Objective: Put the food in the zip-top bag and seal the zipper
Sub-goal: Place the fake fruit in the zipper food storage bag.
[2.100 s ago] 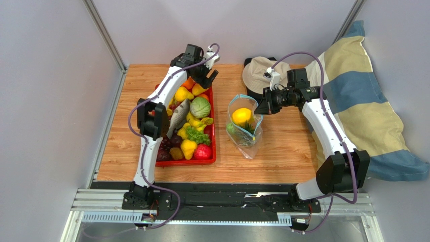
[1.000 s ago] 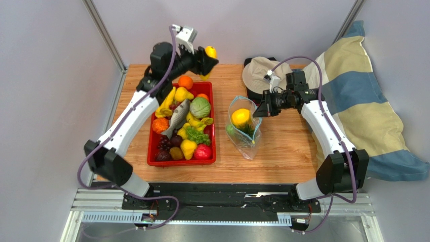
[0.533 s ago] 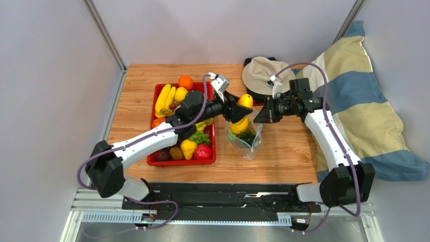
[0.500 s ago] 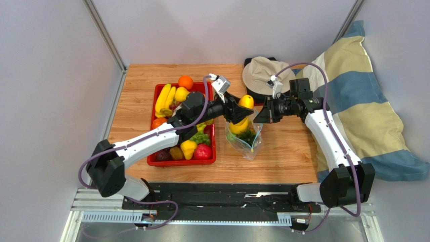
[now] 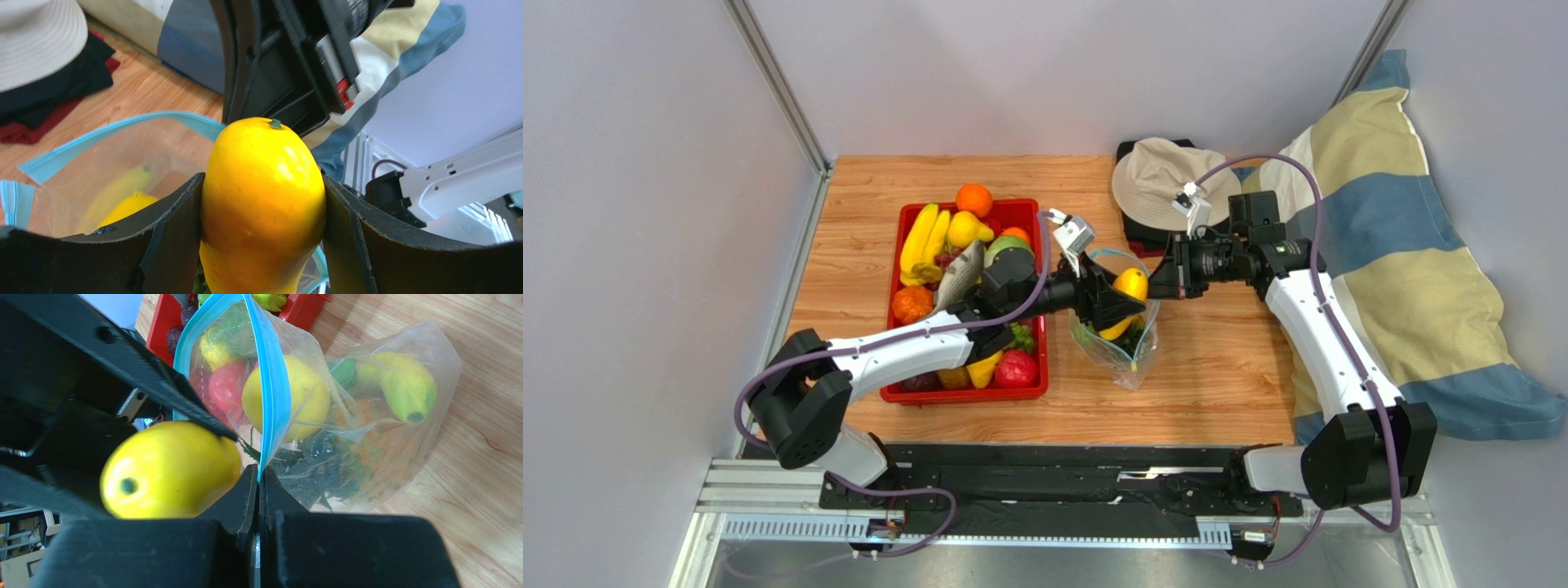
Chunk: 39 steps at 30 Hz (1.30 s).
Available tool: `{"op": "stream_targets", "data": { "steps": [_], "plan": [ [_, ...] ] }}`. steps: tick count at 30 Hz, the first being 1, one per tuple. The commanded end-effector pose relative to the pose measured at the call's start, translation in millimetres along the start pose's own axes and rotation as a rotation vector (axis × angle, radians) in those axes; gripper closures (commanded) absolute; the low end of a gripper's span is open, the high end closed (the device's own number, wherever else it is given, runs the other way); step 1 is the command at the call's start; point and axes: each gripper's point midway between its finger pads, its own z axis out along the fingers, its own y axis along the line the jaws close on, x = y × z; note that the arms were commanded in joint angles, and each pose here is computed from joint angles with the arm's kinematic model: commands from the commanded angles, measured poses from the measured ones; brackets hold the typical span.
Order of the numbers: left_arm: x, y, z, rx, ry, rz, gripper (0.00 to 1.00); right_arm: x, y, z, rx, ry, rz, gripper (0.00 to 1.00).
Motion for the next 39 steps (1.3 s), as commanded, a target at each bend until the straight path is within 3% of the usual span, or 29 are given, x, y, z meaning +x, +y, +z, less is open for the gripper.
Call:
{"op": "stream_targets", "data": {
  "steps": [1,7,13,16,20,22,25,31,39],
  "plan": [
    [-9.3,-1.5,-8.9,-0.044,0.024,0.026,0.72,-11.8,15.5,-10.3,-0.041,-0.062,-0.053,1.0],
    [-8.8,40.9,-12.9,-0.286,0.199,0.151,0.69,-13.7,16.8,-12.3,-0.049,-0.068,-0.067,1.0],
    [-11.4,44.5,-10.4,-0.319,0.338,0.146,0.68,-21.6,17.0,-12.5,-0.048,-0.08,-0.089,1.0],
    [-44.3,28.9,-12.3,-0.265,0.19,0.1,0.68,-24.4,14.9,-11.8,-0.043,-0.082,-0.087,1.0],
    [-96.6,-2.2,-19.5,-0.09,-0.251,0.279,0.74,-22.8,10.8,-8.7,-0.047,-0.069,-0.055,1.0],
    [-86.5,-5.0,-7.3,-0.029,-0.195,0.315,0.77,-23.8,5.3,-5.7,-0.05,-0.059,-0.009,1.0],
    [-92.6,4.1,1.3,-0.042,-0.241,0.325,0.79,-29.0,-4.9,-6.3,-0.032,-0.066,0.045,1.0],
    [-109.1,20.1,22.9,-0.091,-0.319,0.278,0.65,-42.6,-22.2,-14.4,-0.038,-0.095,0.128,1.0],
    [-100.0,52.3,51.7,-0.171,-0.337,0.262,0.61,-52.0,-19.2,-14.6,-0.085,-0.091,0.151,1.0]
  ]
}}
